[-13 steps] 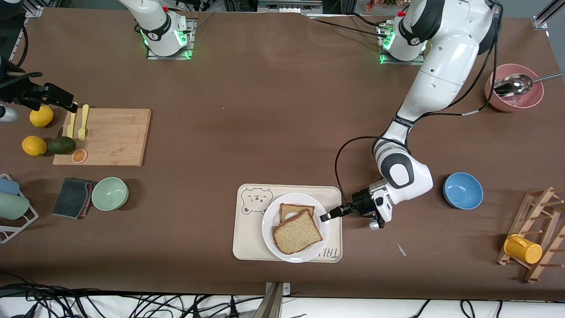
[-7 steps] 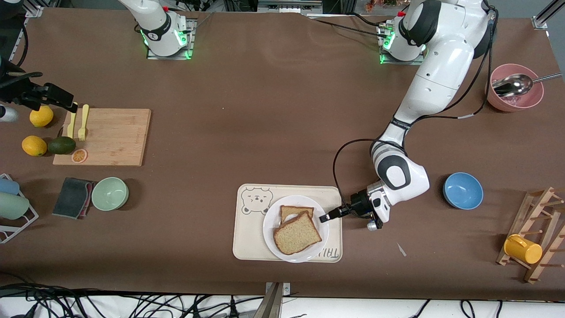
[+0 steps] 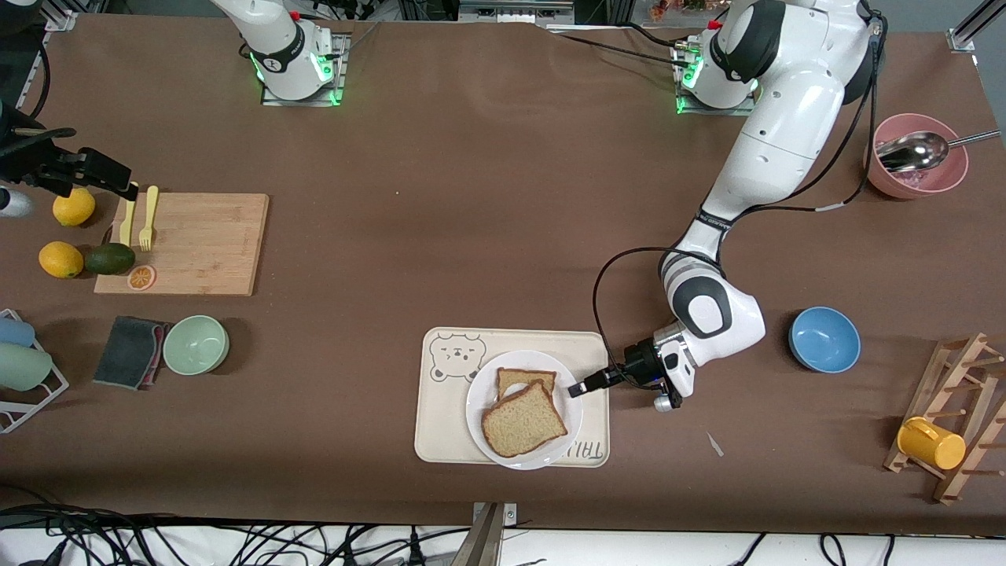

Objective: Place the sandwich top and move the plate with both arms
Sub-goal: 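Open the left gripper to release the plate rim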

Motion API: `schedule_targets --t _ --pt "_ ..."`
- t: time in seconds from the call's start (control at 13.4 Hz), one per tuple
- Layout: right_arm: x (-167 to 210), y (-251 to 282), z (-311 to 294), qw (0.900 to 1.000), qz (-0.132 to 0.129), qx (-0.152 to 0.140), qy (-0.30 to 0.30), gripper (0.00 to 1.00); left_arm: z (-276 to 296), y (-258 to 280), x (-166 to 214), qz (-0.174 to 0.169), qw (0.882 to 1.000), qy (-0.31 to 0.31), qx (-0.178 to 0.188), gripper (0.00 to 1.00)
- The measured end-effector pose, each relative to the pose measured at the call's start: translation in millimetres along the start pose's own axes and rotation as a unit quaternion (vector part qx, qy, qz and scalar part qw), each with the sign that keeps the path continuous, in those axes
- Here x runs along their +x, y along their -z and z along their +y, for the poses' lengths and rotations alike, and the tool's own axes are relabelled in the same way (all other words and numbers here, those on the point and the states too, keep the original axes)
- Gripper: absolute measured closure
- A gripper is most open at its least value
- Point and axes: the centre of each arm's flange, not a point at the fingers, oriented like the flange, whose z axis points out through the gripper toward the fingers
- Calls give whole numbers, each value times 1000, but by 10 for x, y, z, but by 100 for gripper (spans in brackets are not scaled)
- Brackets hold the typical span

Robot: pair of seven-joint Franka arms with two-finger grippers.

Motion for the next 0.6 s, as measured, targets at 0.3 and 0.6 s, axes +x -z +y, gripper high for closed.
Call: schedule_targets --t 0.3,0.6 --pt "0 0 0 1000 0 0 0 0 -20 85 90 1 1000 -17 14 54" --pt "0 0 0 1000 0 0 0 0 105 145 151 -12 999 -32 38 43"
